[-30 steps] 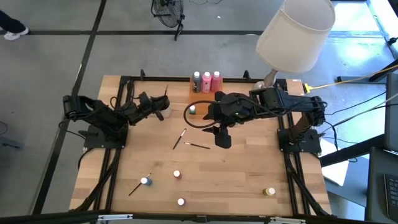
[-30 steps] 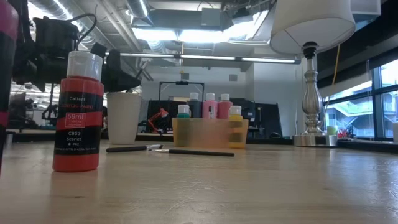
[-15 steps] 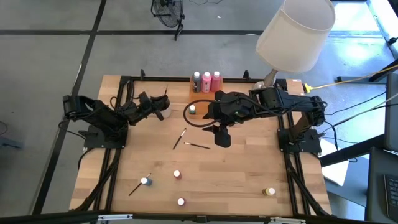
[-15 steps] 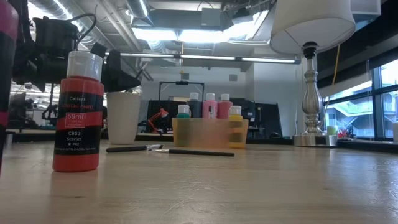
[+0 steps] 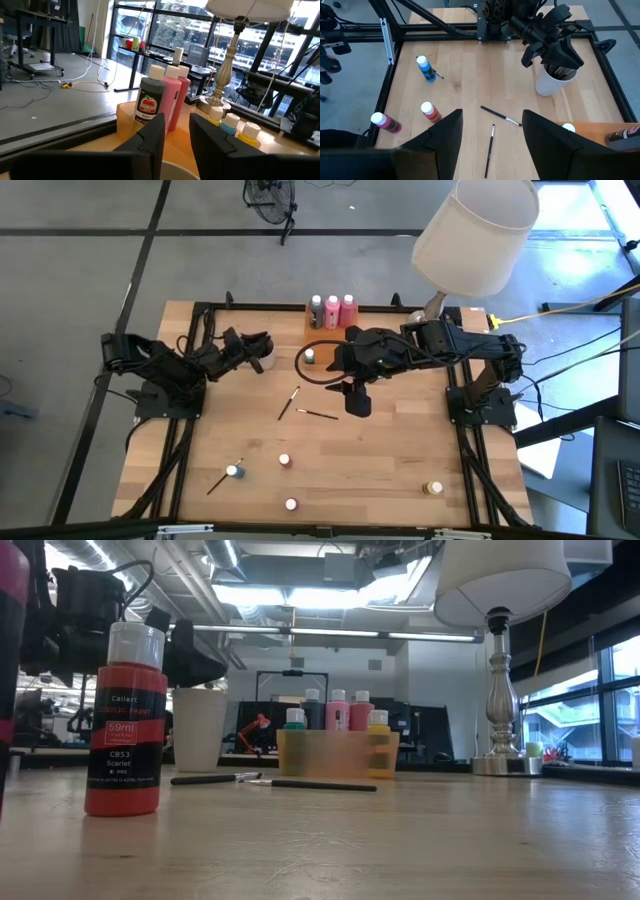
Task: Pick & Place Paint Supplies
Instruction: Put the blue paint bottle into the orange bin
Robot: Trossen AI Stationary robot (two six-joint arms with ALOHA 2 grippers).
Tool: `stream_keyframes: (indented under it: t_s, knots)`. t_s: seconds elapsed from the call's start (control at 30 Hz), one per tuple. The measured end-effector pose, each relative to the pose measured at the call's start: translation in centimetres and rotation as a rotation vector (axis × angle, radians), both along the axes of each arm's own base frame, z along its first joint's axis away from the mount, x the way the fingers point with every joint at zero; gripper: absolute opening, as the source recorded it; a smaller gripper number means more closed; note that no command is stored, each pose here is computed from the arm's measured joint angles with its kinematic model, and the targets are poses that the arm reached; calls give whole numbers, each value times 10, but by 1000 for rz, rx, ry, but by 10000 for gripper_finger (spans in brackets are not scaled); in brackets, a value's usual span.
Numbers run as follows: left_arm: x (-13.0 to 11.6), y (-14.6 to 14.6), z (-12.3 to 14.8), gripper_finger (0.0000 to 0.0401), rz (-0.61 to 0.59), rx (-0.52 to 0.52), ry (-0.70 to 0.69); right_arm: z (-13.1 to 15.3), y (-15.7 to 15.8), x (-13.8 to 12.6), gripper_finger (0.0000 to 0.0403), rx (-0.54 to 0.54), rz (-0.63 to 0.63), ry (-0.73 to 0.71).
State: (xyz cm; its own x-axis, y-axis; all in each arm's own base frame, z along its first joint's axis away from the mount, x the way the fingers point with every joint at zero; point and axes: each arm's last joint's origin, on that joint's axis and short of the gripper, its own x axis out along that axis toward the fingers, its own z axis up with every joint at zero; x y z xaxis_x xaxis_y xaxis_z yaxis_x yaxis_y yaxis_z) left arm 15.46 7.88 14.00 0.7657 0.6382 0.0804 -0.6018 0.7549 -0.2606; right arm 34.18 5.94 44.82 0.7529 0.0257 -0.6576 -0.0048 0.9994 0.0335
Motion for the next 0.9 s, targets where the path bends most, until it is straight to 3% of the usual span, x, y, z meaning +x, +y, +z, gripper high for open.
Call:
stream_keyframes:
  t_s: [0.17, 0.67, 0.8, 0.9]
  knots:
    - [-1, -1, 8, 95, -13, 35, -73, 0, 0, 0, 208, 0, 1, 0]
    - [-9, -25, 52, 88, -273, 214, -313, 0, 7, -1, 208, 21, 15, -3]
    - [-3, -35, 75, 88, -353, 245, -394, 1, 11, -1, 208, 23, 27, -11]
    - [12, -42, 101, 88, -432, 252, -374, 2, 15, -1, 208, 26, 38, -23]
